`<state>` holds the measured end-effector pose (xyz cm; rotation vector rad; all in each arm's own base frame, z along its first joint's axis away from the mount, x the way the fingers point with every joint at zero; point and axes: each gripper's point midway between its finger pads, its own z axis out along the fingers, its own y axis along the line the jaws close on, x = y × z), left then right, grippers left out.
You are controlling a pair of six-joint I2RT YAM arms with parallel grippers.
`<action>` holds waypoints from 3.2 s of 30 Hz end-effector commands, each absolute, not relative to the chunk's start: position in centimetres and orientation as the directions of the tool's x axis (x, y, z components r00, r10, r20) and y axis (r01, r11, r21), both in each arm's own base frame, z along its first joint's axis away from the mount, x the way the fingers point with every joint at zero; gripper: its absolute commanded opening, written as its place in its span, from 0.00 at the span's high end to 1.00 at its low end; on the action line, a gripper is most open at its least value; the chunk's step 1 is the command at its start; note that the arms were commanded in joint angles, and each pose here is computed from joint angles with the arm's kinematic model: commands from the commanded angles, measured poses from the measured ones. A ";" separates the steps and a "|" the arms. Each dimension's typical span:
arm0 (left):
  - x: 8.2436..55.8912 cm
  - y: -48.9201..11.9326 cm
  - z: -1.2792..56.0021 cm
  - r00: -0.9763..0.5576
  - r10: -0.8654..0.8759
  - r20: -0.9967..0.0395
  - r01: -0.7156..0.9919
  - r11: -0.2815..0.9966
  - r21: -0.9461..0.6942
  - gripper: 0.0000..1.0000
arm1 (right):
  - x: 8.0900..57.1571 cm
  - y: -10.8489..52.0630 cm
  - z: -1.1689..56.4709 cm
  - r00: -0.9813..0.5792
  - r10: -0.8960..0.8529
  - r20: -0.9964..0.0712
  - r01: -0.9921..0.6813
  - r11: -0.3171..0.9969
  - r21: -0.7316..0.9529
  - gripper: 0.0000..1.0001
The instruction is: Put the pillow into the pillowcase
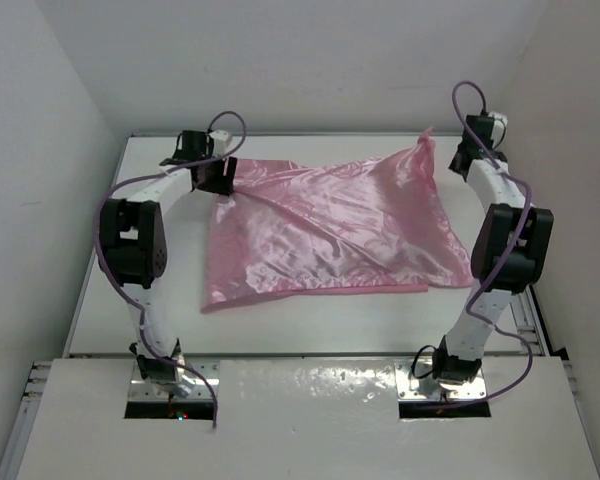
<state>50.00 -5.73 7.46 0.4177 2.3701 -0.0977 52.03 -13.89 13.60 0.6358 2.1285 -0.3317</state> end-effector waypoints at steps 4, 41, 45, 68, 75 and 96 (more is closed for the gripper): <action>53.9 -3.6 18.6 -0.547 0.224 -0.806 0.287 0.955 0.071 0.19 | 46.2 -9.0 7.6 -0.614 0.410 -0.674 0.507 0.860 0.061 0.97; 63.2 -2.7 5.6 -0.584 0.229 -0.779 0.223 0.968 0.117 0.76 | 52.3 -8.8 16.0 -0.453 0.405 -0.794 0.564 0.820 0.097 0.27; 63.0 -2.1 5.4 -0.596 0.246 -0.764 0.211 0.966 0.147 1.00 | 58.3 -10.1 14.8 -0.416 0.432 -0.800 0.576 0.806 0.136 0.20; 62.3 2.3 4.9 -0.651 0.276 -0.707 0.107 0.956 0.274 1.00 | 68.1 -20.5 8.2 0.043 0.656 -0.753 0.627 0.569 0.532 0.77; 63.3 2.6 7.8 -0.619 0.276 -0.736 0.087 0.955 0.285 1.00 | 67.0 -20.9 6.6 -0.018 0.667 -0.745 0.628 0.588 0.511 0.09; 64.0 -0.6 6.8 -0.615 0.242 -0.750 0.189 0.969 0.157 0.17 | 45.7 -14.6 4.3 -0.457 0.585 -0.670 0.777 0.629 0.018 0.01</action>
